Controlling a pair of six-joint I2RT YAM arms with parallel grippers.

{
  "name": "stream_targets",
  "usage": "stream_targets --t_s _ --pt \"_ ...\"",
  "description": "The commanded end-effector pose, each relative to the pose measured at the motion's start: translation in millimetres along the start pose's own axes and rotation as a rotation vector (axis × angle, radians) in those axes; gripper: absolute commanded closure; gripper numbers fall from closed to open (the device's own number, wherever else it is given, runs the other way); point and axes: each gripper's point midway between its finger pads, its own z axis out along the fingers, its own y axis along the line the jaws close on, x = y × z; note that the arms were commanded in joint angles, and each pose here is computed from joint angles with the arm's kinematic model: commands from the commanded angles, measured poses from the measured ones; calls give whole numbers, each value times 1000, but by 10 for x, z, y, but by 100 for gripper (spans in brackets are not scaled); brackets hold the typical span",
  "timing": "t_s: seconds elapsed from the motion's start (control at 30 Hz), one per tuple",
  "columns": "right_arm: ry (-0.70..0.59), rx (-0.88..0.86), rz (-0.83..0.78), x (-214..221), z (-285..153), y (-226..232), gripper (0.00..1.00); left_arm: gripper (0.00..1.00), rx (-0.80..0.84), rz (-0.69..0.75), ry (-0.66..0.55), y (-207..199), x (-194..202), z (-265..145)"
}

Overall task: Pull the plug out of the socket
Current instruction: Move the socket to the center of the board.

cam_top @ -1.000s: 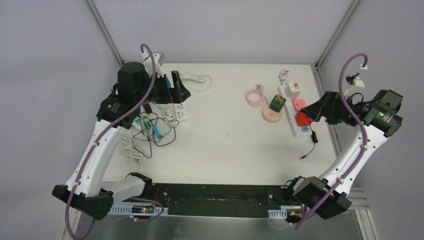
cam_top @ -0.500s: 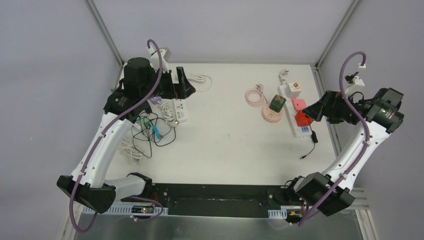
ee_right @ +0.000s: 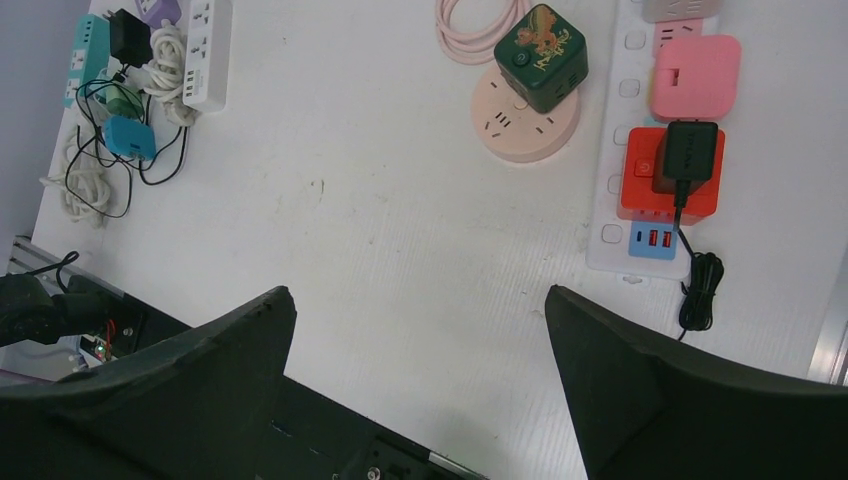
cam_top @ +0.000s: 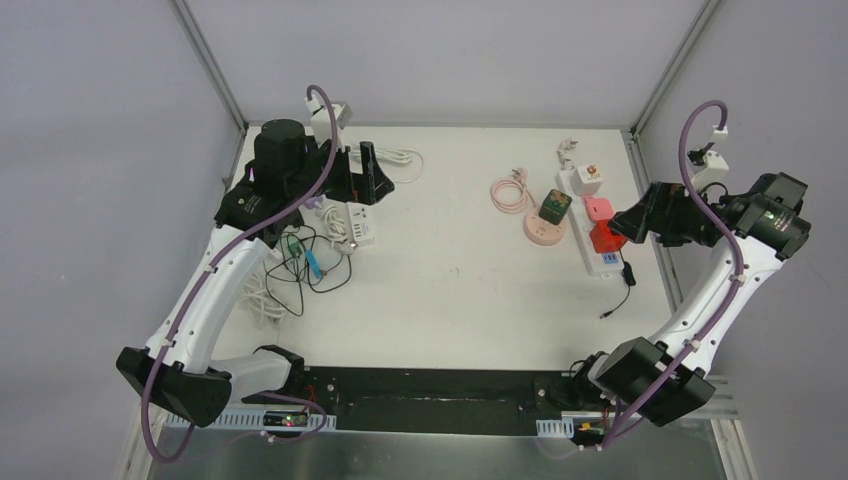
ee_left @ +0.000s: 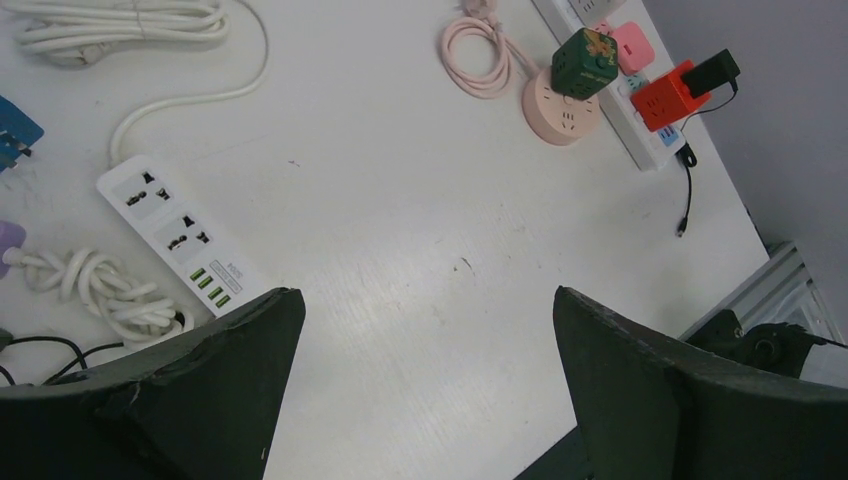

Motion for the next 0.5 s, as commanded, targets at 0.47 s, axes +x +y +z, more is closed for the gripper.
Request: stream_targets --t_s 0.47 --pt "-18 49 -77 -153 -56 -123 0 1 70 52 -38 -23 -100 215"
